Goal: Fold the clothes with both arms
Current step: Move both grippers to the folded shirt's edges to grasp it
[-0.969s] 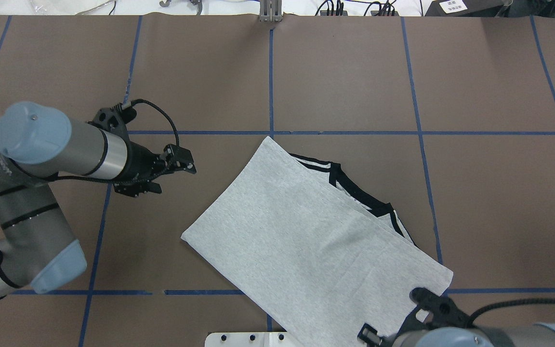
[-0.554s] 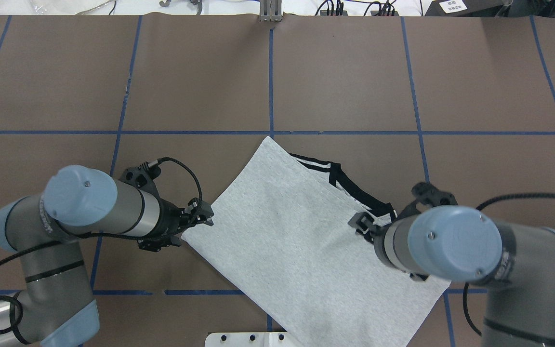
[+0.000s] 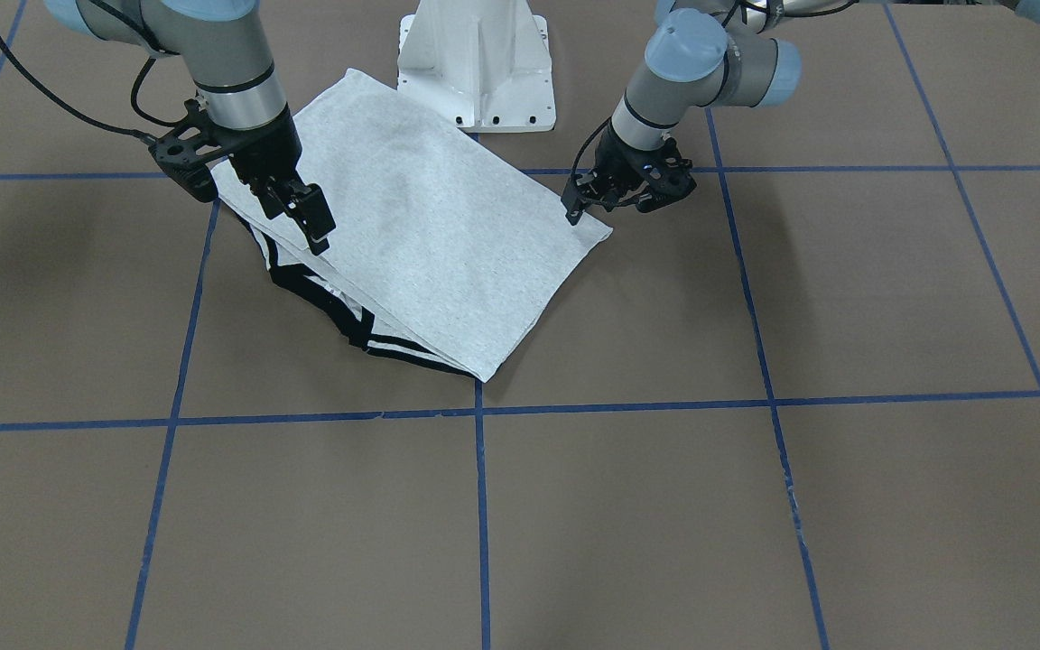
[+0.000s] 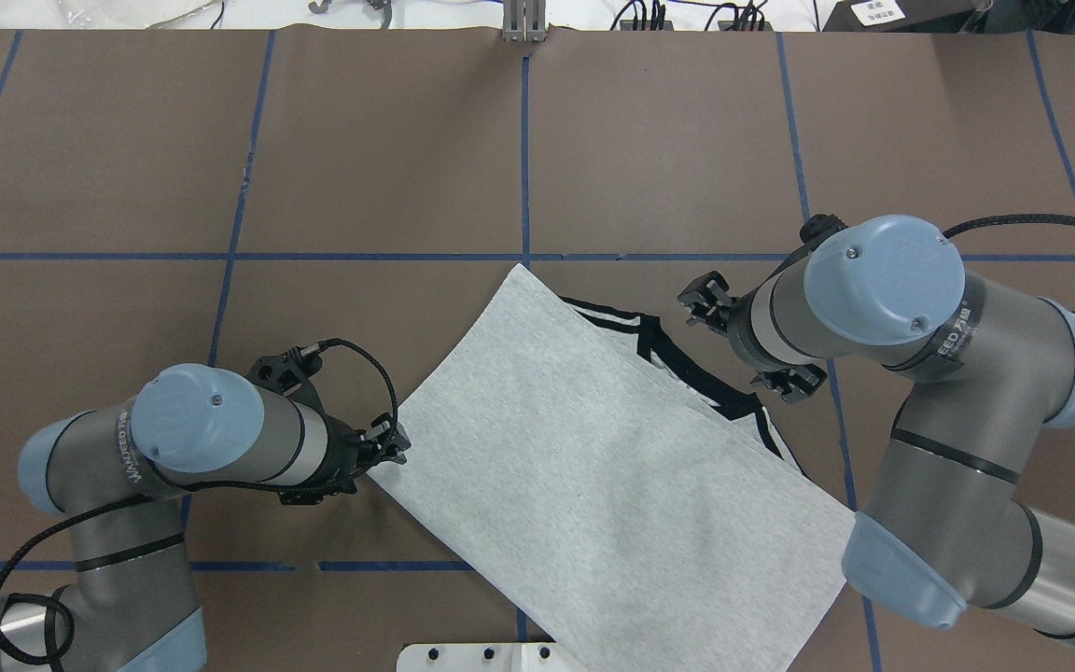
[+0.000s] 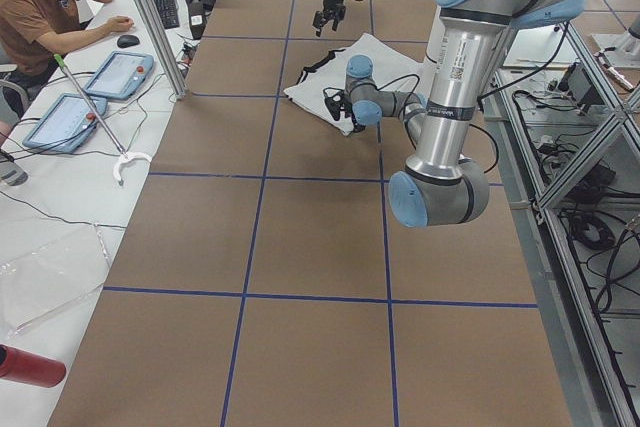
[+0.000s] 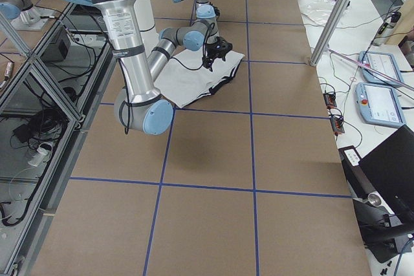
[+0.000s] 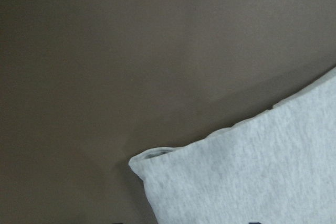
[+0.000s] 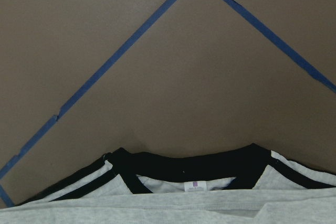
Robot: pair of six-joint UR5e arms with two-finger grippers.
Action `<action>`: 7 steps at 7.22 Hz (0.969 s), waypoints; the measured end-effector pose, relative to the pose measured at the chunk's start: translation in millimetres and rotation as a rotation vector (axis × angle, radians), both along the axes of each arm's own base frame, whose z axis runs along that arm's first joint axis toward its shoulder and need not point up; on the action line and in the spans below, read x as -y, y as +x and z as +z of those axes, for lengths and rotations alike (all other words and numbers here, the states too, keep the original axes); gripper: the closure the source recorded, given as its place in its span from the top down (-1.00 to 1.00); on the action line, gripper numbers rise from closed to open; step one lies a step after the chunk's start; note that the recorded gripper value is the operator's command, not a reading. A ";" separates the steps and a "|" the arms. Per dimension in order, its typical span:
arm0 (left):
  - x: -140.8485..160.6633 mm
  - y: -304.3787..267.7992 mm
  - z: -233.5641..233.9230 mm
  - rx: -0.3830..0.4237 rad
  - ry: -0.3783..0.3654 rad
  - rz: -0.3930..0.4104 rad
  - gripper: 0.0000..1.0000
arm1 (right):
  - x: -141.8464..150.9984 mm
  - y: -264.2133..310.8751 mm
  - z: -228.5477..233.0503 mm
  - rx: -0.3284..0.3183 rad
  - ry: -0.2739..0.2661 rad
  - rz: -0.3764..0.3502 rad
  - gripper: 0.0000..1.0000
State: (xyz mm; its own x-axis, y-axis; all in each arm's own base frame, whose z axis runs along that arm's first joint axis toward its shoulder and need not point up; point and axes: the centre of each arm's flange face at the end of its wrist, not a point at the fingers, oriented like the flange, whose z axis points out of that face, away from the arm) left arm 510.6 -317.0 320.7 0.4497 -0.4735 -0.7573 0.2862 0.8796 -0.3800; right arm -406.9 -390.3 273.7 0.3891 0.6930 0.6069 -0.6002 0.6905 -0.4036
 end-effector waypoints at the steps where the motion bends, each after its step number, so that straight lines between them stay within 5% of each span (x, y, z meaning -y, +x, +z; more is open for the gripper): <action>1: 1.1 1.1 2.9 0.017 0.002 -0.005 0.24 | 4.8 -5.4 8.6 -0.010 -0.010 0.000 1.00; 2: 1.8 2.3 5.6 0.028 0.004 -0.009 0.07 | 6.7 -8.2 13.1 -0.017 -0.017 0.000 1.00; 4: 3.8 4.3 9.3 0.041 0.009 -0.020 -0.99 | 7.9 -9.7 15.2 -0.019 -0.021 0.001 1.00; 7: 9.7 2.7 10.1 0.047 0.023 -0.036 -1.00 | 9.7 -11.4 18.7 -0.024 -0.022 0.000 1.00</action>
State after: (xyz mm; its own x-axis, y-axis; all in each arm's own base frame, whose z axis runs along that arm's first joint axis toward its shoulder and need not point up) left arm 513.3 -326.7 330.8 0.4677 -0.4731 -0.7466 0.3350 0.8765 -0.3456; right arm -418.4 -400.0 292.4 0.4030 0.7064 0.5820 -0.6100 0.6813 -0.4046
